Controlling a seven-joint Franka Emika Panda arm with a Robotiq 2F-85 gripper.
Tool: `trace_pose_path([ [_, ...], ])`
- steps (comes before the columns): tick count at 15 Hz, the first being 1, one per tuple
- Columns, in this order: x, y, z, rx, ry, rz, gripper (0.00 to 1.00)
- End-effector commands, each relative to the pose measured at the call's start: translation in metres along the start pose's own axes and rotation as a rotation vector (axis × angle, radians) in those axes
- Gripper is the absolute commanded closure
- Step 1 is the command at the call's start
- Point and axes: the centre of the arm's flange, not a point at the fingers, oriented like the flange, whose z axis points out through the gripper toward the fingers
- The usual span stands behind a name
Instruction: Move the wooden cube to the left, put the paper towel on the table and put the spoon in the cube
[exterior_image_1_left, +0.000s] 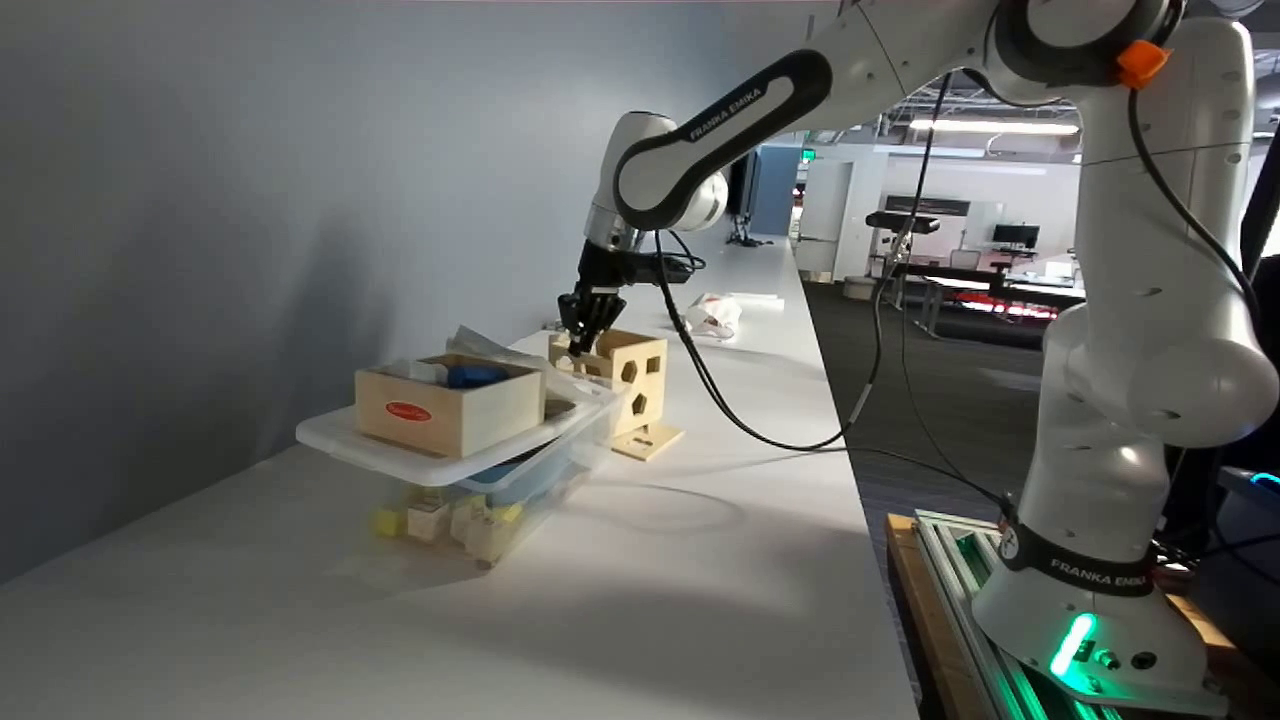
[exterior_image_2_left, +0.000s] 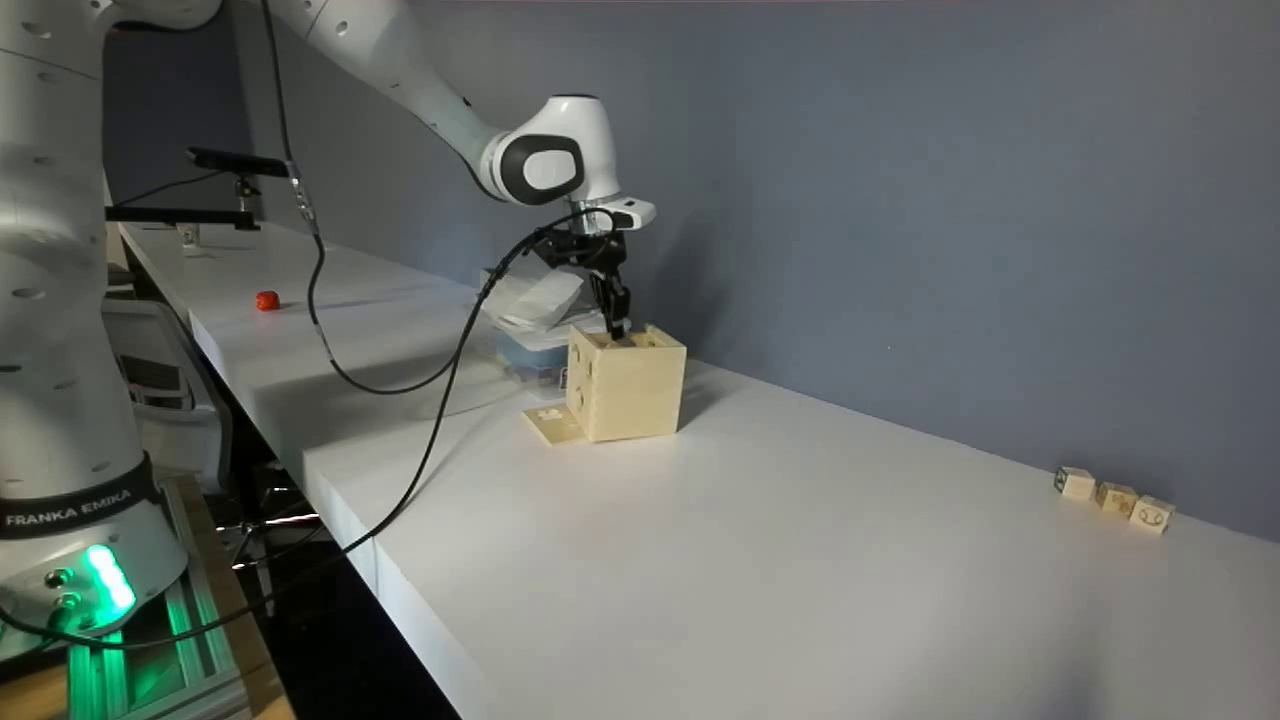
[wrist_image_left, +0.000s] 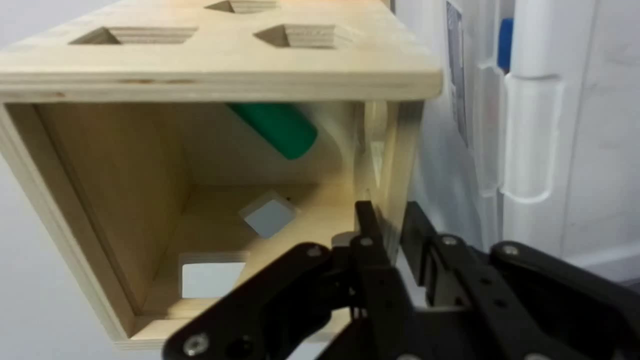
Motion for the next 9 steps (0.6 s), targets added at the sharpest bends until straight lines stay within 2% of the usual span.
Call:
trace_pose_path([
  [1,0.001,-0.003,-0.01,-0.013,-0.01,0.004,0.49],
  [3,-0.005,0.002,-0.02,-0.017,-0.007,-0.002,0.35],
  [5,-0.02,0.011,-0.04,-0.042,0.035,-0.018,0.2],
  [7,-0.039,0.02,-0.062,-0.047,0.084,-0.101,0.06],
  [9,-0.058,0.009,-0.072,-0.029,0.103,-0.238,0.0],
])
